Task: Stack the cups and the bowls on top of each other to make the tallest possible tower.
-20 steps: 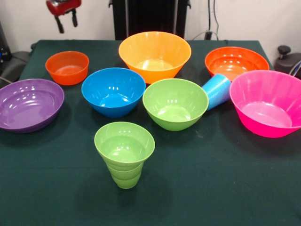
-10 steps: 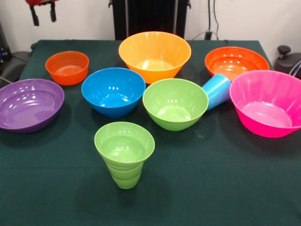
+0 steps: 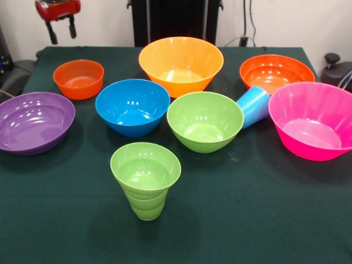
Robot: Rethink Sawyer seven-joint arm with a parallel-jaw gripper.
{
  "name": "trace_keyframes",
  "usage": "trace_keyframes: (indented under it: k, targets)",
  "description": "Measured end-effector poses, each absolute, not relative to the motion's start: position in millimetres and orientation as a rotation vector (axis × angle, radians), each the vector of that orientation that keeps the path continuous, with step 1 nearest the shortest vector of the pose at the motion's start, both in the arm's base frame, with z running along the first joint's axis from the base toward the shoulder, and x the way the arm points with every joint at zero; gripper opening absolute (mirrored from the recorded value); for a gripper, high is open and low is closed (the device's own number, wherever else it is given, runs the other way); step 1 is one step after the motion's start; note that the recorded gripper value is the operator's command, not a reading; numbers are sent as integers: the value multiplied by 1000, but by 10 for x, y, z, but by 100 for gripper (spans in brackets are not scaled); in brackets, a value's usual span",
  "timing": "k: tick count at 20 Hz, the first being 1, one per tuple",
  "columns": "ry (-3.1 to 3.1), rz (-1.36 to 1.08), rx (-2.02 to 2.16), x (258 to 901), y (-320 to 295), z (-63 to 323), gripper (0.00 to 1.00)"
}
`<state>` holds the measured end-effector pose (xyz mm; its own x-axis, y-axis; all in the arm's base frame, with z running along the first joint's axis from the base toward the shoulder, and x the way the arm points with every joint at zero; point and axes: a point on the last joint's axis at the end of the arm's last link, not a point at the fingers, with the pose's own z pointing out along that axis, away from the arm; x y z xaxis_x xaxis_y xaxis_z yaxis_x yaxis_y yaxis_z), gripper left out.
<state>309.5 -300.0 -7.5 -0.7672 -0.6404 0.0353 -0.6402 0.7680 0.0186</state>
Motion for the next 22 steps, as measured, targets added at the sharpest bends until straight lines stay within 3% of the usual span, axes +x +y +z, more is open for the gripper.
trace_keyframes:
  k: [11,22]
  targets:
    - [-2853,-101,1299,3631,-2229,-464,100]
    - [-2869,-134,1264,3619,-2189,-506,100]
